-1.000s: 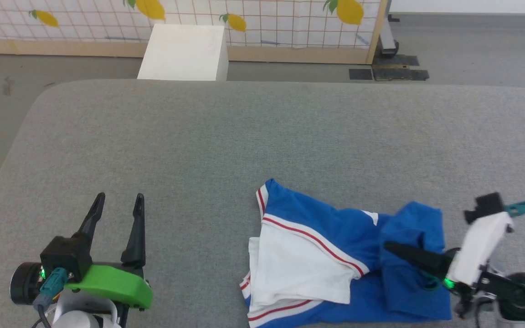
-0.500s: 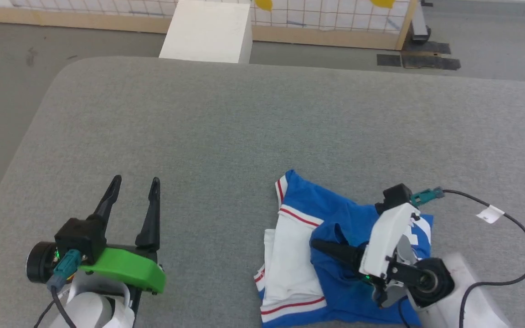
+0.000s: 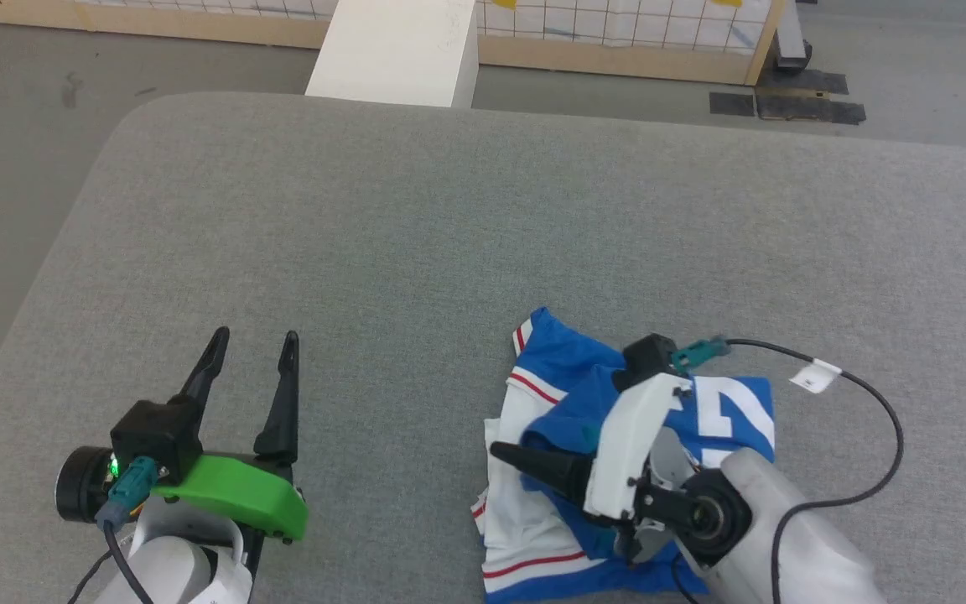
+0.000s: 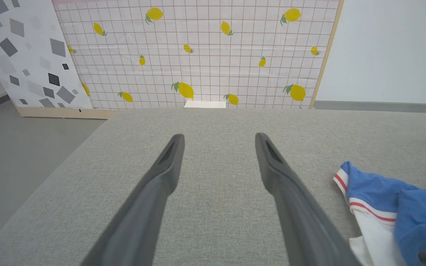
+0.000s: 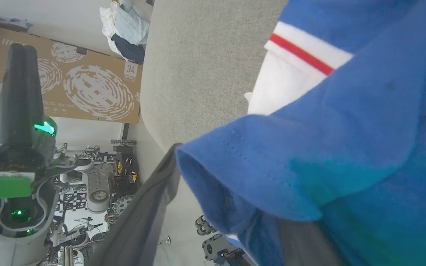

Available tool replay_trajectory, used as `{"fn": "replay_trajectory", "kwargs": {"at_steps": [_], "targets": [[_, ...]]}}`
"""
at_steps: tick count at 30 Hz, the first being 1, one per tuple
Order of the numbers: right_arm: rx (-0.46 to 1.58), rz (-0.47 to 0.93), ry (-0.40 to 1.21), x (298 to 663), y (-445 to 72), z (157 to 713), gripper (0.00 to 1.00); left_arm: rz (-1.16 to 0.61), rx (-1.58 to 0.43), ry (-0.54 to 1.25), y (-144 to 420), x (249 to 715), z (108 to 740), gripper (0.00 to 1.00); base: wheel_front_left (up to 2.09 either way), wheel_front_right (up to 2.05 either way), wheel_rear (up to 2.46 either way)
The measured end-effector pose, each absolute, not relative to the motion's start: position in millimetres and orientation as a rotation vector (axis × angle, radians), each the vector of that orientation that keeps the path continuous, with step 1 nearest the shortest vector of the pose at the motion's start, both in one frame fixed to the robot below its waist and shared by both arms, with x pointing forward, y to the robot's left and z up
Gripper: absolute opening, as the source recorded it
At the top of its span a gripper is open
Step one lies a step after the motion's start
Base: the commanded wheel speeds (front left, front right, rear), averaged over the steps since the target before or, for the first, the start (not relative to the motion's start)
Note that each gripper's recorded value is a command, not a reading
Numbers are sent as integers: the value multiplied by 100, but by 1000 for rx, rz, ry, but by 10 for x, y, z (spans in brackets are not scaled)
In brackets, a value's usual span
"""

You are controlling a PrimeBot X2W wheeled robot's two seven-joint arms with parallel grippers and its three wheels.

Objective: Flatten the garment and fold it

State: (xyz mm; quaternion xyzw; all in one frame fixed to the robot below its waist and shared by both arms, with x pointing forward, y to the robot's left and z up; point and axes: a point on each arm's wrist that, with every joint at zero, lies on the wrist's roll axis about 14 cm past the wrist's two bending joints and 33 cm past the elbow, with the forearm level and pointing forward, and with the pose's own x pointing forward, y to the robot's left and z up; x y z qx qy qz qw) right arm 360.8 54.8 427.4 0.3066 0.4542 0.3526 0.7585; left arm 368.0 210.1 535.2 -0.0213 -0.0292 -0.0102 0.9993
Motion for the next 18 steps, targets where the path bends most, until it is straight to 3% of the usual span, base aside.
{"fn": "replay_trajectory", "kwargs": {"at_steps": [7, 12, 18], "targets": [[537, 894, 887, 3509, 798, 4551, 100, -33, -41, -72, 2071, 3649, 5397, 100, 0, 0, 0], [319, 963, 758, 3493, 814, 4705, 100, -46, -44, -87, 2026, 3630, 5449, 100, 0, 0, 0], [58, 914, 504, 3775, 567, 4906, 100, -64, -48, -100, 1971, 3616, 5495, 100, 0, 0, 0]]}}
